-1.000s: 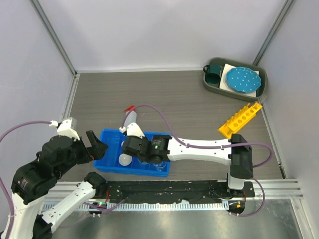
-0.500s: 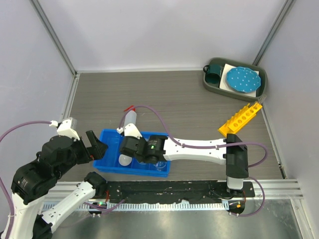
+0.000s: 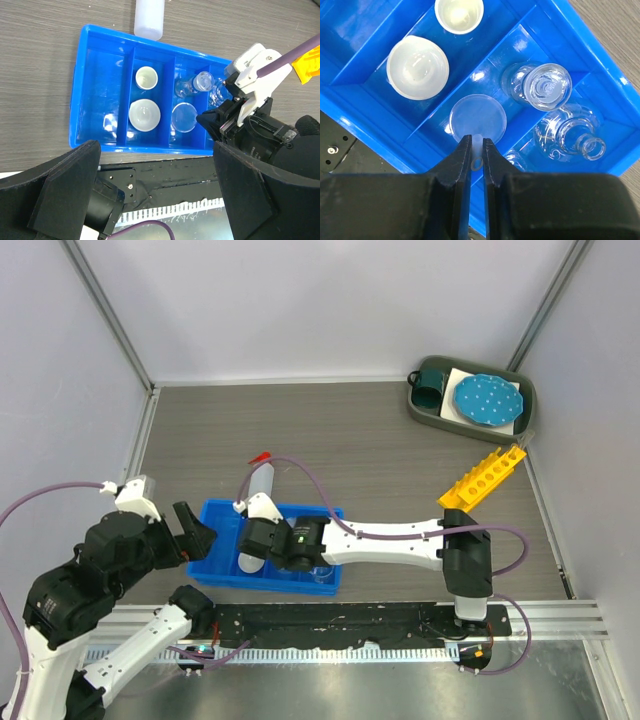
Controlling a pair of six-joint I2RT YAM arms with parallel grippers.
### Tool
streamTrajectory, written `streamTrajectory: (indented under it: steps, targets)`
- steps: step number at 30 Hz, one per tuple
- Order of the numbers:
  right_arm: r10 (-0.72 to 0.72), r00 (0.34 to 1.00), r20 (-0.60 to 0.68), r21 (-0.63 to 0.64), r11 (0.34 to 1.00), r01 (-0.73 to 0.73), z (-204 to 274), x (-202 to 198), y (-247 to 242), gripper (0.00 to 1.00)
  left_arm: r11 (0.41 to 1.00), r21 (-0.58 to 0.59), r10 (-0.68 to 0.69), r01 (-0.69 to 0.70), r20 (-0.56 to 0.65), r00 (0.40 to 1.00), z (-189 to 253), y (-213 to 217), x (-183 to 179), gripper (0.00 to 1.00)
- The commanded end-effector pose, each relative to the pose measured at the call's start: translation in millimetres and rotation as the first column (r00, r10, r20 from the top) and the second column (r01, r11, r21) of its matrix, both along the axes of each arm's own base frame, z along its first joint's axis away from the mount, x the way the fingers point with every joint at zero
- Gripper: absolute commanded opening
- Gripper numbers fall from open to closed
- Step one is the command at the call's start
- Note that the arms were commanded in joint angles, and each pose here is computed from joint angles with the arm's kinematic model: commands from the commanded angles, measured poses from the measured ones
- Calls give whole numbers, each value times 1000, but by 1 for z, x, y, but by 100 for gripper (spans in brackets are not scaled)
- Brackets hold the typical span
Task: Organize the chemistry lab equipment
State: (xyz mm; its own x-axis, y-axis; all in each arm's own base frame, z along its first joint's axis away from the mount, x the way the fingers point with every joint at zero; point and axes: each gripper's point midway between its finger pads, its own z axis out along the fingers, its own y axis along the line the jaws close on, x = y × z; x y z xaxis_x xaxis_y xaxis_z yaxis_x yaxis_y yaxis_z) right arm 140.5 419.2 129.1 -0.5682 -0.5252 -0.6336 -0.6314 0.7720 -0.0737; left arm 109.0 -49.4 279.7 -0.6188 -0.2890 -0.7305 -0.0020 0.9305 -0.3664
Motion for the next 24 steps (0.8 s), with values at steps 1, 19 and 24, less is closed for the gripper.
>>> streamTrajectory:
  steps: [1, 19, 24]
  targets:
    - [-23, 999, 22, 40, 999, 23, -1, 5, 4, 1, 997, 79, 6, 2, -91, 996, -14, 12, -14, 100]
    - [-56, 998, 26, 35, 998, 55, 4, 6, -4, 46, 997, 70, -9, 16, -104, 995, -17, 6, -11, 100]
    - [-60, 997, 46, 53, 997, 58, 24, 9, -3, 50, 997, 73, -17, 24, -101, 995, -14, 2, -6, 100]
